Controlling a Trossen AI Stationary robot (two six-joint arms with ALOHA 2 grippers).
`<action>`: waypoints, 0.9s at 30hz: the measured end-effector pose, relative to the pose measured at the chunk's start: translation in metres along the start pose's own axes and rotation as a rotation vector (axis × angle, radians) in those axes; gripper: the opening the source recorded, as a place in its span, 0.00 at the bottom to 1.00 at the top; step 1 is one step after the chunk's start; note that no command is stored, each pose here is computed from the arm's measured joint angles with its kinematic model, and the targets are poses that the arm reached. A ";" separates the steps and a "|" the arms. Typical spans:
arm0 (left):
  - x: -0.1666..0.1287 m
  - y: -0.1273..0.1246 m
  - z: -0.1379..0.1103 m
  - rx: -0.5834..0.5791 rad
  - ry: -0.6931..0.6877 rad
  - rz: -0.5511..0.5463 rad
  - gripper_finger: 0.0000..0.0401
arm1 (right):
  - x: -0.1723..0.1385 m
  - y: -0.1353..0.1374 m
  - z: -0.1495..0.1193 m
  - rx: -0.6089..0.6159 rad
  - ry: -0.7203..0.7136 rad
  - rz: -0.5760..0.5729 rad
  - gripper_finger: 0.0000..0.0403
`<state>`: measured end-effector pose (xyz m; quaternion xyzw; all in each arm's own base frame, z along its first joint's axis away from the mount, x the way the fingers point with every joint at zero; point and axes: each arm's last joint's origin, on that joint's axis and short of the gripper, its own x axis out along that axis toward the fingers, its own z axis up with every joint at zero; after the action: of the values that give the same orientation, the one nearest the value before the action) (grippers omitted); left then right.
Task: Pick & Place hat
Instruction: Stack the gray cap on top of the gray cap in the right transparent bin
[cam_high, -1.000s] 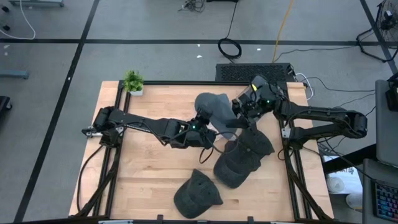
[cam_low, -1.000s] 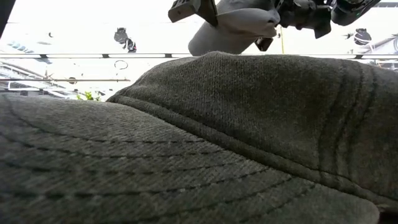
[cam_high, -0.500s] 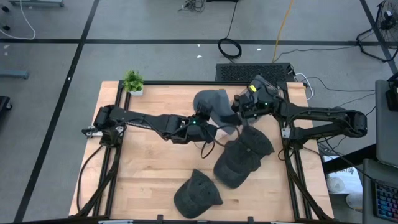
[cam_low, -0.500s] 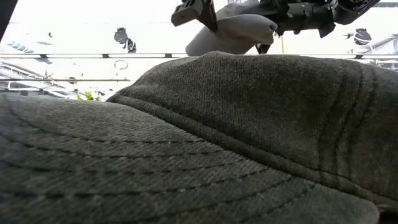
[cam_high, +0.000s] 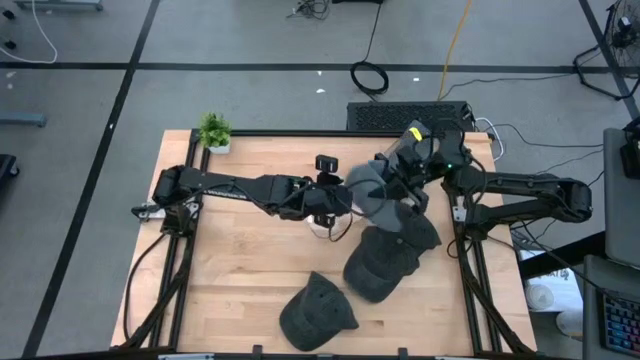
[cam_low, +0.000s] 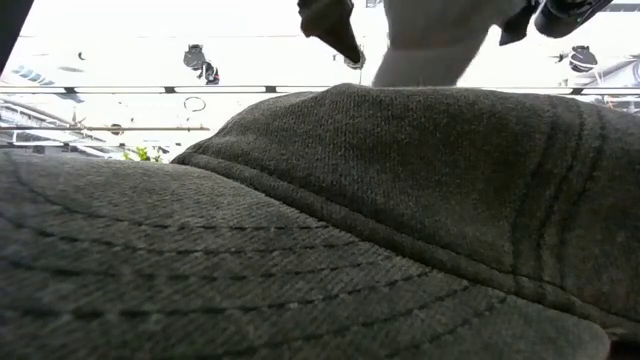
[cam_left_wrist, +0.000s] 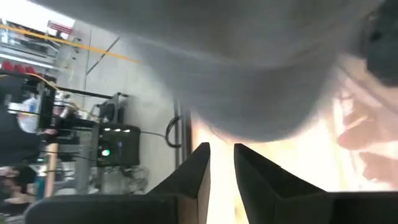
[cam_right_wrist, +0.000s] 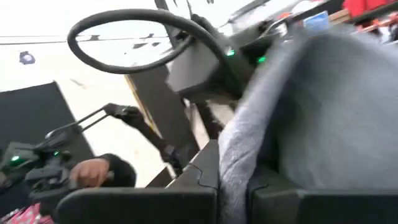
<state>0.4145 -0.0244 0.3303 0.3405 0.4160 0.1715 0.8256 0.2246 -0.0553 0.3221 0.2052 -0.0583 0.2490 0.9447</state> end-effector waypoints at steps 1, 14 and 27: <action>-0.001 -0.001 0.000 -0.005 -0.003 -0.007 0.21 | -0.002 -0.001 0.001 0.006 -0.003 -0.013 0.00; 0.009 0.005 -0.016 -0.147 0.088 -0.125 0.22 | -0.060 0.011 0.045 0.057 0.030 -0.258 0.00; 0.026 0.020 -0.025 -0.248 -0.029 -0.502 0.22 | -0.115 -0.016 0.051 0.176 0.157 -0.577 0.00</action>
<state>0.4102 0.0149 0.3196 0.1256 0.4514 0.0062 0.8834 0.1319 -0.1402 0.3380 0.2743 0.0973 -0.0103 0.9567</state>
